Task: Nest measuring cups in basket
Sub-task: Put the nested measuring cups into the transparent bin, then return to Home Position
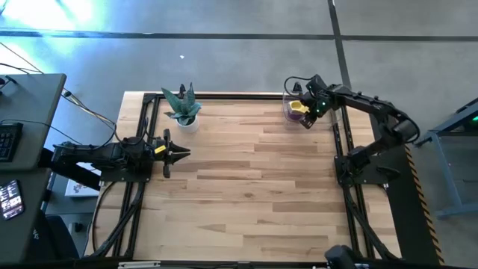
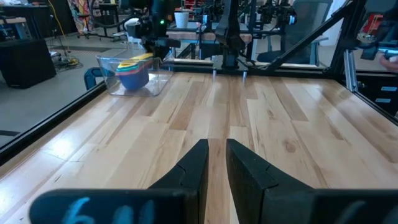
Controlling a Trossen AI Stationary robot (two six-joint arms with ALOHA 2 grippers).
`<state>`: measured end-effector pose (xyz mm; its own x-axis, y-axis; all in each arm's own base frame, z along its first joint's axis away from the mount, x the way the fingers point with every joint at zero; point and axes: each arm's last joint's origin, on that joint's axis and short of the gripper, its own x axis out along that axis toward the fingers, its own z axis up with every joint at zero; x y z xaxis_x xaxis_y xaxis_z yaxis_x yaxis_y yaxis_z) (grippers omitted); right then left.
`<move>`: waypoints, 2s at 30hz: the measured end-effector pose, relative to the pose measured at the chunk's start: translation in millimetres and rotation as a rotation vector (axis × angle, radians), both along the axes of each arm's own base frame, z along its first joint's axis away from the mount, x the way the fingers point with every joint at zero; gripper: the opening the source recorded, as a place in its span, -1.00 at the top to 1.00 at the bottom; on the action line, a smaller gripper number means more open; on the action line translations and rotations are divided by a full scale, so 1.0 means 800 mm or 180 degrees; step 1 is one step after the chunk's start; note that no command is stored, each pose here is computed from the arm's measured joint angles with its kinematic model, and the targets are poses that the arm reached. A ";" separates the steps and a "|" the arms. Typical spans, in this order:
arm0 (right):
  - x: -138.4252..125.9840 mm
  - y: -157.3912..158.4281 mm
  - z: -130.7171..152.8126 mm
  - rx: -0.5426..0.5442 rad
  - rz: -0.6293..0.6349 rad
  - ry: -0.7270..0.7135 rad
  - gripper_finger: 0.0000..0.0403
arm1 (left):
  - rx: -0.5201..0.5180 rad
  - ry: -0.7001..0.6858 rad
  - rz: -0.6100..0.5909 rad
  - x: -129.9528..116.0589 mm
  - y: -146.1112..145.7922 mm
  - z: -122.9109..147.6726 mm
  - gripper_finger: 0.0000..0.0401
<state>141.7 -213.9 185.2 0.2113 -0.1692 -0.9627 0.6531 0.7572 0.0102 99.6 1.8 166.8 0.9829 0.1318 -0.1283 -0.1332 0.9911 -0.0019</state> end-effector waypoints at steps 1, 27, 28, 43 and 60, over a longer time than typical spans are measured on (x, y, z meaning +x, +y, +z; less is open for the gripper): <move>0.000 -0.002 -0.002 0.0016 -0.0011 0.0008 0.40 | 0.0000 0.0000 -0.0001 0.000 0.000 0.000 0.77; 0.002 0.031 0.072 -0.0213 -0.0365 -0.1168 -0.27 | 0.0000 0.0000 0.0000 0.000 0.000 0.000 0.77; 0.007 0.037 0.081 -0.0287 -0.0304 -0.1336 -0.27 | 0.0000 -0.0001 -0.0001 0.000 0.000 0.000 0.77; 0.055 0.149 0.086 -0.1439 0.0074 -0.3049 -0.24 | 0.0000 -0.0001 0.0001 0.000 0.000 0.000 0.77; -0.011 0.209 -0.004 -0.1596 -0.0244 -0.4039 -0.01 | 0.0000 0.0000 0.0000 0.000 0.000 0.000 0.77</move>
<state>132.7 -46.5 182.2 0.8698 -0.4907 0.0517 0.4406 0.8197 0.3660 99.6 1.8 166.8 0.9829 0.1318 -0.1283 -0.1332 0.9911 -0.0019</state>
